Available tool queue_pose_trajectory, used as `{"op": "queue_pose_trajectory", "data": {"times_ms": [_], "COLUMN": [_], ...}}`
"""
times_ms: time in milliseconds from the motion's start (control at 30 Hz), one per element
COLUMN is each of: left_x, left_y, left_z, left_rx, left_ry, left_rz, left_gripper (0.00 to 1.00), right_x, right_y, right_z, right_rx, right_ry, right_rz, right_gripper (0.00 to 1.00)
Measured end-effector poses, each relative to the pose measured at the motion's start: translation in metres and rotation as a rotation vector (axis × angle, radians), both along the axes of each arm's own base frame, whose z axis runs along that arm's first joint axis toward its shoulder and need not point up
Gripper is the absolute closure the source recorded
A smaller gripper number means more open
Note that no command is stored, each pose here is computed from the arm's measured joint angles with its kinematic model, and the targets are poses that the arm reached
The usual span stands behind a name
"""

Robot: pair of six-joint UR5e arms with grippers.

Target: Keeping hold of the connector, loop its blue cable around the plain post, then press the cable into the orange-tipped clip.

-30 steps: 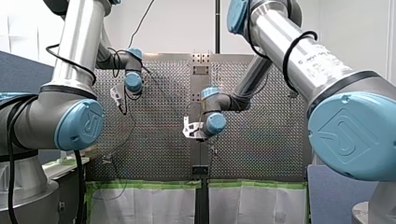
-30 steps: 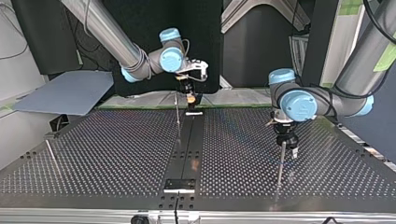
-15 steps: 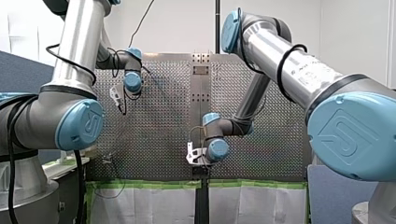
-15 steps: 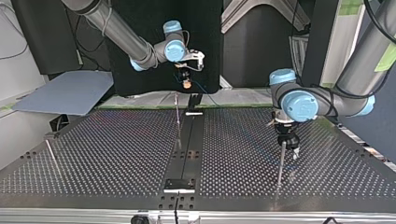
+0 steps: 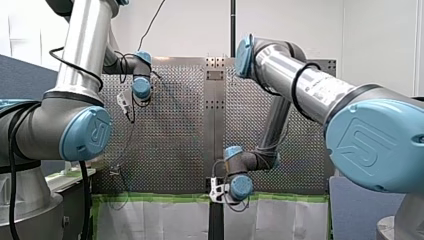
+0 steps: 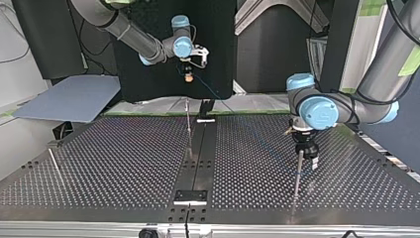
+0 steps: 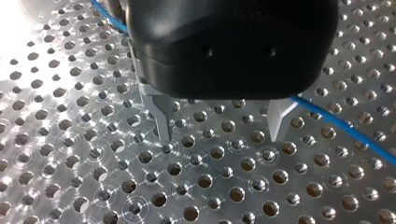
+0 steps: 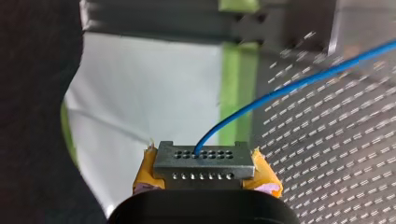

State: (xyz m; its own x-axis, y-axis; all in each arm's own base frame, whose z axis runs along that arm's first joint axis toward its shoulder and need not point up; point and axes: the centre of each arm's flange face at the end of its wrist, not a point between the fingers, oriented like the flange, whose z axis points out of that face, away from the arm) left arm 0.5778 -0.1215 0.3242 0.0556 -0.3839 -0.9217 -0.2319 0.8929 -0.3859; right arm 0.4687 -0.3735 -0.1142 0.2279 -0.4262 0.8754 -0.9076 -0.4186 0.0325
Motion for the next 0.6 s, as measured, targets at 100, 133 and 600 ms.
{"op": "queue_pose_trajectory", "data": {"times_ms": [100, 133, 600], "left_x": [0.0, 0.0, 0.0], "left_y": [0.0, 0.001, 0.001], "left_z": [0.0, 0.0, 0.0], "left_rx": [0.0, 0.0, -0.001], "left_ry": [-0.001, -0.001, -0.001], "left_rz": [0.001, 0.001, 0.003], "left_gripper": [0.0, 0.0, 0.0], "right_x": [-0.014, -0.02, -0.088], "right_y": [0.002, 0.004, -0.018], "right_z": [-0.018, -0.025, -0.049], "right_rx": [0.009, 0.012, 0.0], "right_ry": [0.016, 0.022, -0.007], "right_rz": [-0.038, -0.055, -0.205], "right_gripper": [1.0, 1.0, 1.0]}}
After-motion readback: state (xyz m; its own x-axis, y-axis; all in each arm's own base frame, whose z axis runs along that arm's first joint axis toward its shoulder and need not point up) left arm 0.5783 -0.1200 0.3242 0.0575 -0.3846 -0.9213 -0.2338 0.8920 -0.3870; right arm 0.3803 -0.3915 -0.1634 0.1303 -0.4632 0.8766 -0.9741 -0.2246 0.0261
